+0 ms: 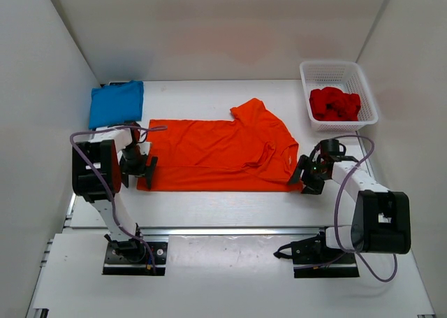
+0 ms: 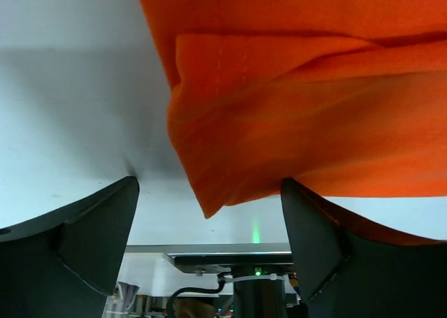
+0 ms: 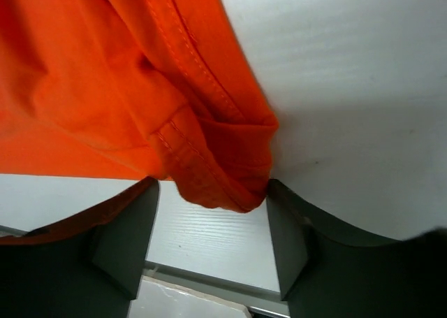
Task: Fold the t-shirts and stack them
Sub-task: Fold the flattened tshirt in 1/3 of the way
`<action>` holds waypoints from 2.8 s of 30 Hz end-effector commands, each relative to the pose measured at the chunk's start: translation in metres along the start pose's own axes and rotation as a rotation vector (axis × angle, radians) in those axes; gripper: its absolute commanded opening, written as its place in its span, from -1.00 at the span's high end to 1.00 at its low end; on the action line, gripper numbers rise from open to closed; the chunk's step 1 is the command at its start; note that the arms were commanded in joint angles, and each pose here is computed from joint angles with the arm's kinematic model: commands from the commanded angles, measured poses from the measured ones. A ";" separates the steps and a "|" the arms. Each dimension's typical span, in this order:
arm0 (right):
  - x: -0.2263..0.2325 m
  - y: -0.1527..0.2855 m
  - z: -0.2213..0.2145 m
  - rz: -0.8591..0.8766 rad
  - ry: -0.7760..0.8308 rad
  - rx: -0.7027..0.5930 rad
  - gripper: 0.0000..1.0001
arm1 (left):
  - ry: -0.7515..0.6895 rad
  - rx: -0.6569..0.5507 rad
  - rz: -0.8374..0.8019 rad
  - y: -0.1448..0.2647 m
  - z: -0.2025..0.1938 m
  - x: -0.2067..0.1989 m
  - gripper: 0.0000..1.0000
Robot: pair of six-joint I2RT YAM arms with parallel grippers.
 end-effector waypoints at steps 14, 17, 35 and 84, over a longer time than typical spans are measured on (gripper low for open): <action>-0.026 0.001 -0.009 -0.002 -0.161 -0.088 1.00 | 0.008 -0.001 0.016 -0.004 -0.016 -0.001 0.82; -0.025 0.008 -0.019 -0.016 -0.191 -0.047 1.00 | -0.008 0.018 0.027 0.004 -0.024 0.001 0.83; -0.021 0.080 -0.035 -0.176 -0.173 -0.022 0.06 | 0.035 -0.206 0.471 0.081 -0.025 0.068 -0.97; 0.022 -0.017 -0.028 0.074 0.109 -0.002 0.82 | -1.240 -0.736 -0.218 0.057 0.064 -0.430 -0.72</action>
Point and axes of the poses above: each gripper's point midway between its finger pads, its own y axis back along the fingers, its own x axis along the line the jaws close on, z = x × y, the point moved 1 cm from there along y, back along the fingers, and after that the axes turned 4 degrees about y, right-handed, at the moved point
